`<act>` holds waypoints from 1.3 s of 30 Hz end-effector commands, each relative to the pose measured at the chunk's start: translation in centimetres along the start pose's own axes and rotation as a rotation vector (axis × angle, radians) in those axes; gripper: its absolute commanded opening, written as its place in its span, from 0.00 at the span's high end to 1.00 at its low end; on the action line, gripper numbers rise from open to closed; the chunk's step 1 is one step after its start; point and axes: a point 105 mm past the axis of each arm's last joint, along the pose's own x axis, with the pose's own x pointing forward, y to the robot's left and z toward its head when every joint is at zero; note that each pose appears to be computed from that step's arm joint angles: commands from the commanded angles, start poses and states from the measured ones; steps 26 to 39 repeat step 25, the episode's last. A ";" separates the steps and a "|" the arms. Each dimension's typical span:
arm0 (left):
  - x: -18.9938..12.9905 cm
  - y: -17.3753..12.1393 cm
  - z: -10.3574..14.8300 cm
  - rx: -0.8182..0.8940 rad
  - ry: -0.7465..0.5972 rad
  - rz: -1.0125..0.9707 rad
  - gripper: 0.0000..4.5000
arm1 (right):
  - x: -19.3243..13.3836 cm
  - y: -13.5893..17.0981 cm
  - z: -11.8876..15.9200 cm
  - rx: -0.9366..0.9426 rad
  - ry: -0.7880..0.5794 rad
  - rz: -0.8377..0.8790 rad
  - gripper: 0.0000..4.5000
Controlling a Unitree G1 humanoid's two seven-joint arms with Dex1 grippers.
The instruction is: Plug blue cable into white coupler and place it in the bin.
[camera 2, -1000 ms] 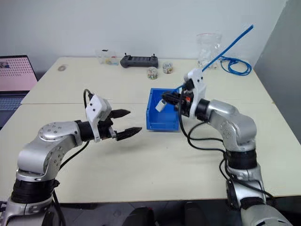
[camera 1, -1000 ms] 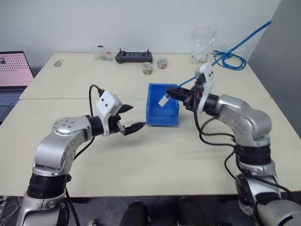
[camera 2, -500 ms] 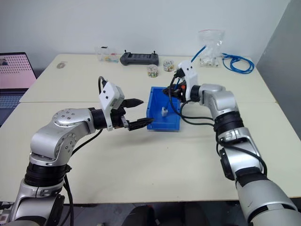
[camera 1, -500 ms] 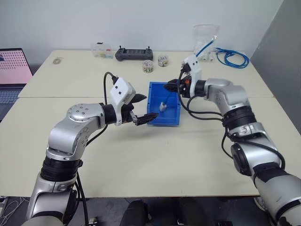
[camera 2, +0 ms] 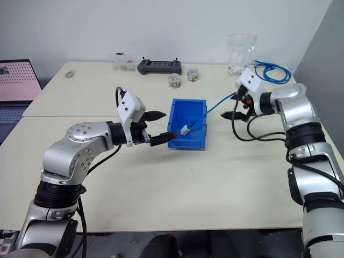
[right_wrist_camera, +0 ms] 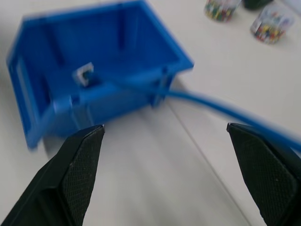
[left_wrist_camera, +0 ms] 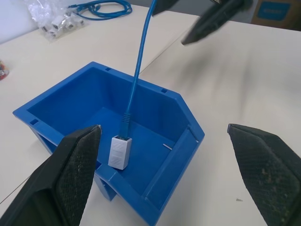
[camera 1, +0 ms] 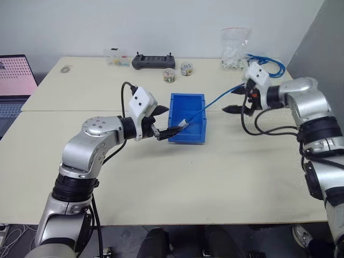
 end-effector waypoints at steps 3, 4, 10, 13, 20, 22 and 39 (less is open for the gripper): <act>-0.8 0.6 1.2 0.040 -0.040 0.036 0.00 | -3.5 0.8 -1.9 -0.183 0.088 0.014 0.01; -1.2 1.0 1.1 0.036 -0.042 0.057 0.00 | -4.1 0.7 -2.1 -0.163 0.066 -0.016 0.01; -4.8 2.8 0.2 0.054 -0.031 0.239 0.00 | -6.0 4.1 -1.5 0.135 -0.162 -0.031 0.01; -6.5 2.8 -0.7 -0.007 -0.023 0.295 0.00 | -6.2 6.8 -0.7 0.236 -0.271 -0.014 0.01; -9.5 1.8 -3.7 -0.129 0.002 0.386 0.00 | -4.2 12.1 0.6 0.337 -0.434 -0.070 0.01; -9.5 1.5 -3.8 -0.140 -0.008 0.387 0.00 | -3.7 12.4 0.9 0.335 -0.441 -0.080 0.01; -9.7 1.5 -4.1 -0.148 -0.012 0.388 0.00 | -3.3 11.9 0.8 0.323 -0.438 -0.106 0.01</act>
